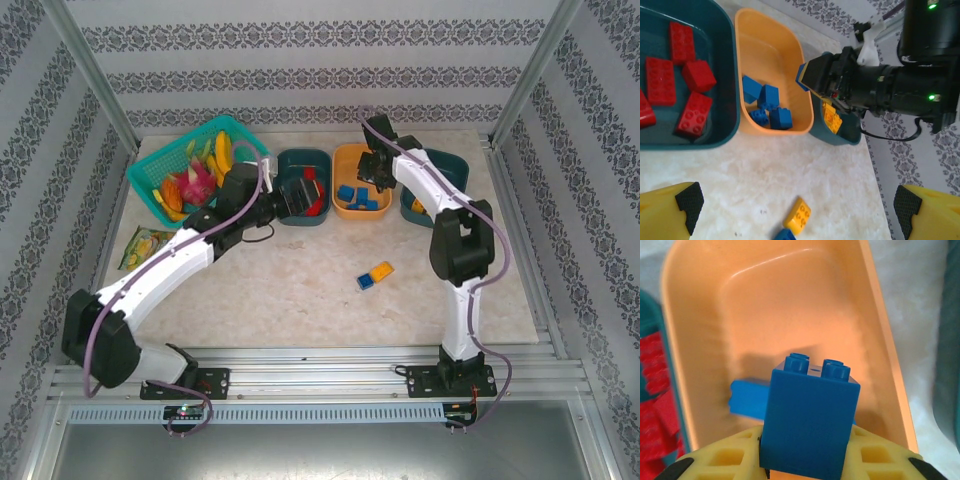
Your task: Sort the legos into containers by color
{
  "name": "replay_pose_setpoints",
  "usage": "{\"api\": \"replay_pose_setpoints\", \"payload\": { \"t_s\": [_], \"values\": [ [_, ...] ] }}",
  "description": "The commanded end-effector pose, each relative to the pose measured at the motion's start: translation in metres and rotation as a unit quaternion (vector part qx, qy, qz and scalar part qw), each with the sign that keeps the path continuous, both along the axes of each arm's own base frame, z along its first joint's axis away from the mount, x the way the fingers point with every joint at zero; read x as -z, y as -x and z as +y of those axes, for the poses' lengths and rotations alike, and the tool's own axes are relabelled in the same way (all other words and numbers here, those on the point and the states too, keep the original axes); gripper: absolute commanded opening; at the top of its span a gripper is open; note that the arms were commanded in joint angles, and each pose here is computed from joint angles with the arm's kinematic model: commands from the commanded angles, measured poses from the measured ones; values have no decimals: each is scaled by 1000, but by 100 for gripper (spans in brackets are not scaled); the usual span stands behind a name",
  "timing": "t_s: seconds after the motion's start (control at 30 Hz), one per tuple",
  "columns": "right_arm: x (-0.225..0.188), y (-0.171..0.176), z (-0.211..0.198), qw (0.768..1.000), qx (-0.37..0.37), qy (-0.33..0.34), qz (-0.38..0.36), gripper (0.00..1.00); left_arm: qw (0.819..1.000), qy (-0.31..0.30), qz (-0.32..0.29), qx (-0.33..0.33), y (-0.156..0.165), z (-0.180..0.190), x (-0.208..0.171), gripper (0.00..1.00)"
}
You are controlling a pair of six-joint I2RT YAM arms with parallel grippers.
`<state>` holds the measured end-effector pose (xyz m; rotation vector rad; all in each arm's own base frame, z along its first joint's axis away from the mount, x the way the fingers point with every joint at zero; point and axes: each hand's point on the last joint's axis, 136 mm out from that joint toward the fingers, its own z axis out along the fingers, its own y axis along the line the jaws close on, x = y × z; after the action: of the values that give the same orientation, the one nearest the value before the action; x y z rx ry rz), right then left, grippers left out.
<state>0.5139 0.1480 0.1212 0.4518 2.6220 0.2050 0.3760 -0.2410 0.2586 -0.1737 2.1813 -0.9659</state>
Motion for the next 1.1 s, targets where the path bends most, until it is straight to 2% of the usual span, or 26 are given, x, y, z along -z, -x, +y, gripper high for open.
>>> {"api": "replay_pose_setpoints", "payload": {
  "t_s": [0.0,0.13,0.3,0.37,0.43,0.57,0.73,0.87,0.97,1.07],
  "values": [
    [11,-12,-4,1000,-2,8,22,21,999,17,-36,14,-23,-4,-18,100],
    [34,-31,-12,999,18,13,40,22,999,18,-28,17,-39,-9,-10,100],
    [62,-34,-11,996,28,12,79,24,1000,16,-13,20,-48,-15,3,100],
    [68,-33,-11,996,35,11,84,31,1000,16,-12,22,-50,-17,3,100],
    [68,-33,-12,996,38,9,85,44,1000,13,-12,24,-52,-18,2,100],
    [43,-36,-9,997,37,3,60,60,1000,10,-18,24,-52,-17,-8,100],
    [-22,-29,-6,999,33,-2,7,66,999,-4,-22,31,-40,-13,-18,100],
    [-72,6,-8,998,49,-8,-27,67,997,-34,-18,61,-15,-12,-19,100],
    [-77,54,-12,995,91,-31,-18,67,992,-68,-19,106,16,-17,-14,100],
    [-58,118,-23,986,156,-50,15,67,980,-117,-23,160,56,-24,-1,100]
  ]
}}
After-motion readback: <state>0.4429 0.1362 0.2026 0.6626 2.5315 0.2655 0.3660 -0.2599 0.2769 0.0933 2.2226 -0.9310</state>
